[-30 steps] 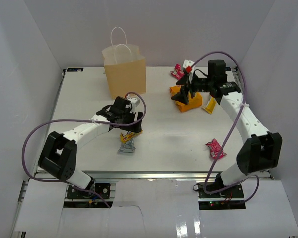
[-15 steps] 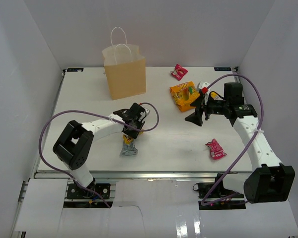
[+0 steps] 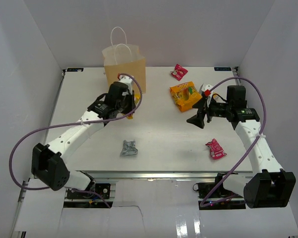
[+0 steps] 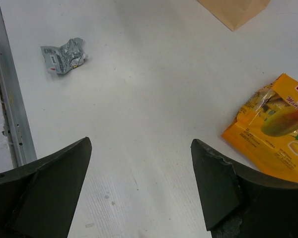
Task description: Place the snacks into the paper bag
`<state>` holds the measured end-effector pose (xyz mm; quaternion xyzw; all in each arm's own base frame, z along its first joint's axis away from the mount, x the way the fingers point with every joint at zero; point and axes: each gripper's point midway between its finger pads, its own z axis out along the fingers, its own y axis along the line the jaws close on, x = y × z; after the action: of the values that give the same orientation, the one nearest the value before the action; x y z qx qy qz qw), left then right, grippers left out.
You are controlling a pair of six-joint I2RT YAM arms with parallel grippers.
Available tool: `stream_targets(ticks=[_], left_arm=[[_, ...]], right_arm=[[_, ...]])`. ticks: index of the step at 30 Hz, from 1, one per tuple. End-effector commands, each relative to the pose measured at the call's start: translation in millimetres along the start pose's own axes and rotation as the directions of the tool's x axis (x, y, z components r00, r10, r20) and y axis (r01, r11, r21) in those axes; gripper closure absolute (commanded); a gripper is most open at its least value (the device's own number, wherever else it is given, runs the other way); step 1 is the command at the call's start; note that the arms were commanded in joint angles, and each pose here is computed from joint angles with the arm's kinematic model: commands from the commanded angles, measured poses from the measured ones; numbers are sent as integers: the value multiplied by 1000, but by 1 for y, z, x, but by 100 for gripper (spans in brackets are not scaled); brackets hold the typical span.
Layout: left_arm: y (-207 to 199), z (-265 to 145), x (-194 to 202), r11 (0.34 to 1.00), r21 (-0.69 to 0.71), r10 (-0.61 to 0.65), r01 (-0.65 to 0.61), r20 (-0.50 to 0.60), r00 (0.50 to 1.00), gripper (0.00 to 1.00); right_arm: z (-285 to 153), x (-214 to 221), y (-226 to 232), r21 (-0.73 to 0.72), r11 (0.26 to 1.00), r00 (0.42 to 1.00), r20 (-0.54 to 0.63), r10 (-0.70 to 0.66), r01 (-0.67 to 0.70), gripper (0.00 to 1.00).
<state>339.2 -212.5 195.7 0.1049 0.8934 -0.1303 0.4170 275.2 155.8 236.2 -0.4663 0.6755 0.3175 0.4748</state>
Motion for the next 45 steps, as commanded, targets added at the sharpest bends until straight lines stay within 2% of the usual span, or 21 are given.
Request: stream_targets(ticks=[1,2,3,6,10,11,12,13,14,15,16,17,19,20,25,29,33,35,37,41,45], left_arm=[[21,-52,-105,974,95,-224,204,302,927,69],[27,-62,-123,966,120,-258,230,345,903,69],[31,-81,-157,952,163,-304,258,431,850,70],[66,-105,-213,920,210,-390,330,555,735,70],[107,-126,-287,902,220,-414,372,689,594,70],[117,-101,-292,898,205,-417,390,676,607,71],[124,-113,-316,902,213,-405,376,716,568,71],[128,-110,-326,905,210,-398,371,727,560,71],[140,-75,-327,902,186,-398,388,704,588,71],[144,-67,-333,906,182,-391,381,705,592,71],[143,-77,-353,916,190,-372,354,735,567,71],[151,-46,-350,914,179,-375,363,713,592,71],[151,-41,-362,919,194,-370,343,723,583,71],[155,-22,-359,917,191,-375,350,710,595,71],[152,8,-350,912,220,-400,347,667,628,71],[142,28,-331,904,260,-426,339,594,682,68],[135,36,-311,898,277,-439,341,538,720,48],[133,25,-312,903,274,-430,332,547,718,33],[132,15,-314,910,264,-415,320,561,717,24],[134,-6,-321,925,222,-378,307,587,716,20],[130,-65,-324,954,141,-292,263,633,717,19]], right_arm=[[-4,-3,4,2,1000,1000,19,-18,18,13],[-4,-1,4,4,1000,1000,18,-16,16,13],[-4,-1,5,3,1000,1000,19,-17,17,13],[-4,2,7,-2,1000,1000,20,-10,10,13],[-5,3,10,1,1000,1000,20,-14,14,13],[-6,3,11,4,1000,1000,21,-22,22,13],[-7,3,12,3,1000,1000,22,-22,22,13],[-8,1,13,7,1000,999,26,-28,28,13],[-8,1,14,6,1000,999,29,-29,29,13],[-9,1,15,5,1000,999,31,-29,29,13],[-10,0,17,8,999,999,34,-37,36,13],[-11,-1,19,11,999,999,36,-36,36,13],[-13,1,21,18,999,999,35,-39,39,13],[-14,3,22,22,999,999,33,-37,37,13],[-16,11,28,34,999,999,28,-15,14,13],[-16,17,30,32,999,1000,21,0,-1,13],[-15,29,24,66,997,999,-17,30,-29,12],[-17,36,17,111,992,996,-48,69,-63,12],[-18,46,10,168,977,986,-81,143,-128,12],[-26,69,-10,339,900,932,-136,335,-274,13],[-55,101,-33,562,789,859,-250,446,-246,13]])
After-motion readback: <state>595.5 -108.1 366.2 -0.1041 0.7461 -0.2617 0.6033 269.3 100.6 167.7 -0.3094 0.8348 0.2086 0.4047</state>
